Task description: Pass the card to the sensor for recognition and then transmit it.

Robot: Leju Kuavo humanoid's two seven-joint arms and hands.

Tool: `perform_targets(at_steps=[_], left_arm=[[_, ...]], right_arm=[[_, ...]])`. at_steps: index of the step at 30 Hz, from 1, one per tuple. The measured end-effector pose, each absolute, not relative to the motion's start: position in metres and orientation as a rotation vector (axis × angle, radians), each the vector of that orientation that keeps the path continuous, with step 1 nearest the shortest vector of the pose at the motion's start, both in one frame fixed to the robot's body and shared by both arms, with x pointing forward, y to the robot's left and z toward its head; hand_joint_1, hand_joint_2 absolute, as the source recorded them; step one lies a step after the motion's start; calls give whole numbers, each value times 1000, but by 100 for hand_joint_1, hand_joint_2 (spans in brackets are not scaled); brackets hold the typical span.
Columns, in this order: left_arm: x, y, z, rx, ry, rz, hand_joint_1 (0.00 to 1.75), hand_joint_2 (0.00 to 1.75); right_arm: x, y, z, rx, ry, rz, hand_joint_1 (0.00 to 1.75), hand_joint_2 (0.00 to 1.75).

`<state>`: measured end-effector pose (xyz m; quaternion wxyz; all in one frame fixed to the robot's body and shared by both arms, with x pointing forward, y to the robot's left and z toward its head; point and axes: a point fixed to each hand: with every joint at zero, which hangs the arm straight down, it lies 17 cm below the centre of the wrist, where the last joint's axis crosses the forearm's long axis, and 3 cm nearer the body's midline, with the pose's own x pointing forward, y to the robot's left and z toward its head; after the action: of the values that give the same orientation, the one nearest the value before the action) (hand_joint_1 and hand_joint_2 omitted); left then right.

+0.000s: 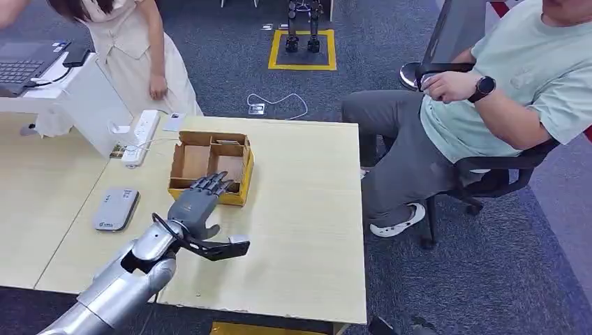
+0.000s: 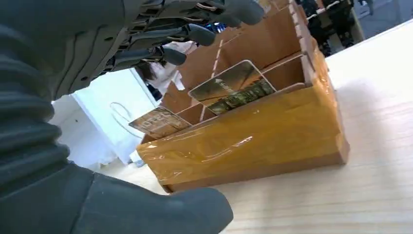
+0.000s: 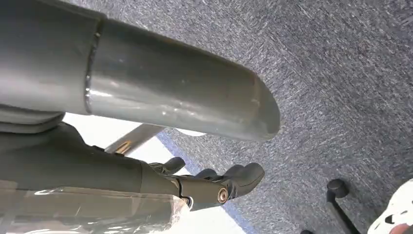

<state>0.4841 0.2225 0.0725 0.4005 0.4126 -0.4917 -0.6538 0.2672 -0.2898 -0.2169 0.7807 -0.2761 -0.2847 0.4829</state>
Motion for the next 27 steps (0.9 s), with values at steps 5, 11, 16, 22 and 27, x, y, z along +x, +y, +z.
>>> perform_targets(at_steps=[5, 11, 16, 22, 27], left_arm=[[488, 228, 76, 1053, -1240, -1623, 0, 175], [488, 230, 77, 1059, -1237, -1612, 0, 175], [489, 231, 77, 1062, -1234, -1595, 0, 175], [486, 231, 73, 1050, -1232, -1578, 0, 175], [484, 228, 71, 1040, -1234, -1568, 0, 175]], right_arm=[[267, -290, -217, -596, -614, 1043, 0, 0], [266, -290, -217, -597, -614, 1044, 0, 0], [265, -290, -218, -596, -613, 1044, 0, 0], [265, -290, -218, -597, -612, 1043, 0, 0], [265, -290, -218, -596, -612, 1042, 0, 0]])
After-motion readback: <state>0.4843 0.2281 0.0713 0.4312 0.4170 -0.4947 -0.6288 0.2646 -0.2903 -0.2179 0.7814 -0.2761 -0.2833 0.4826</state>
